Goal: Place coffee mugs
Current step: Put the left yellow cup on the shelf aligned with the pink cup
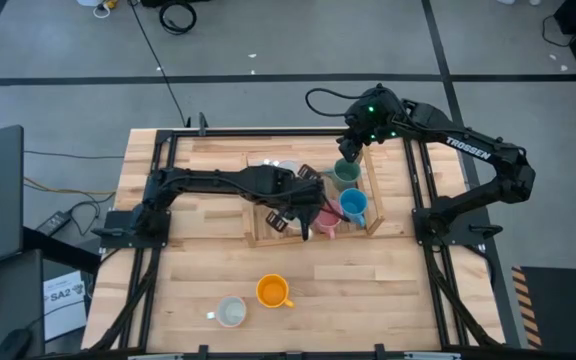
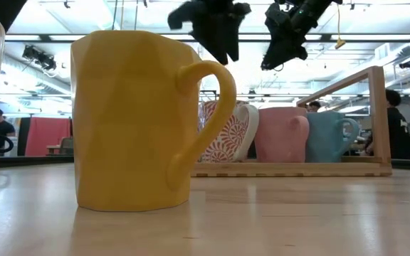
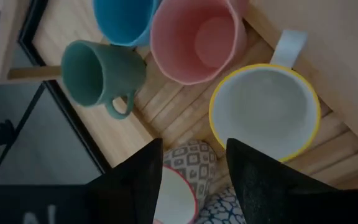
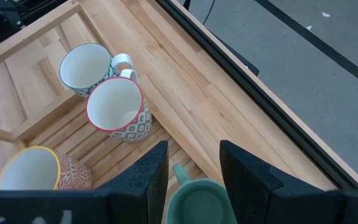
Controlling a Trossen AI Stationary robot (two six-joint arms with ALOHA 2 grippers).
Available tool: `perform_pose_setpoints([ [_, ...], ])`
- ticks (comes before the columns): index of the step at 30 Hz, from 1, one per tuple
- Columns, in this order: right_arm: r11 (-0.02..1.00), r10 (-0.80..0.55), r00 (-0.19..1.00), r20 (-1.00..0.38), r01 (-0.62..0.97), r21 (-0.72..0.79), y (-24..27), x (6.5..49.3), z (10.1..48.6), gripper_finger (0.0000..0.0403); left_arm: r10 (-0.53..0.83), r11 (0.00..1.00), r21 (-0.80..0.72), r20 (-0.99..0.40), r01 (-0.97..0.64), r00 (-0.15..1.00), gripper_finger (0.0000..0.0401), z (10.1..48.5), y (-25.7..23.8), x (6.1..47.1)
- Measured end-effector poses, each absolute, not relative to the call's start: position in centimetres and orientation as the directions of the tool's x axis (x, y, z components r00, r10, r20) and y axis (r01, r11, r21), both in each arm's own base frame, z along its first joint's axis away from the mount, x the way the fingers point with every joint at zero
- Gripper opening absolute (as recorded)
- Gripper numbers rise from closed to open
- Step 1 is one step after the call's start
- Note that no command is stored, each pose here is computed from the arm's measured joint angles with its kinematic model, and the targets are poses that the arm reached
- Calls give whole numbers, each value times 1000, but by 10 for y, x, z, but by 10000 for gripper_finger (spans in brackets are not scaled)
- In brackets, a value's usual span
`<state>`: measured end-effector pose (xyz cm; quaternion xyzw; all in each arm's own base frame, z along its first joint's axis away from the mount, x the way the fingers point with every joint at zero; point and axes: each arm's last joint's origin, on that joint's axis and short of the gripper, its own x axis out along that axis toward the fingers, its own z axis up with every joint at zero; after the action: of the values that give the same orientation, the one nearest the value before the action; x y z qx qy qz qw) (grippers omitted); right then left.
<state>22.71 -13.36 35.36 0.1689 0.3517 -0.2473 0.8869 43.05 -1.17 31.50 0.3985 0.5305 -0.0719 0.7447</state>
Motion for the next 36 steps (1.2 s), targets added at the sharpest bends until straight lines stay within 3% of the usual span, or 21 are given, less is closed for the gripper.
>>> perform_pose_setpoints([
  [12,821,-323,635,-702,557,126,-134,228,354,150,98,837,316,-890,447,445,185,333,-47,412],
  [18,821,-322,635,-702,557,126,-134,228,354,150,79,925,228,-897,304,435,185,332,-65,408],
  [26,821,-322,635,-702,557,126,-134,228,354,150,-66,966,42,-915,256,398,185,331,-92,401],
  [36,821,-322,634,-703,557,126,-134,228,354,150,-97,972,-3,-917,235,388,185,331,-122,394],
])
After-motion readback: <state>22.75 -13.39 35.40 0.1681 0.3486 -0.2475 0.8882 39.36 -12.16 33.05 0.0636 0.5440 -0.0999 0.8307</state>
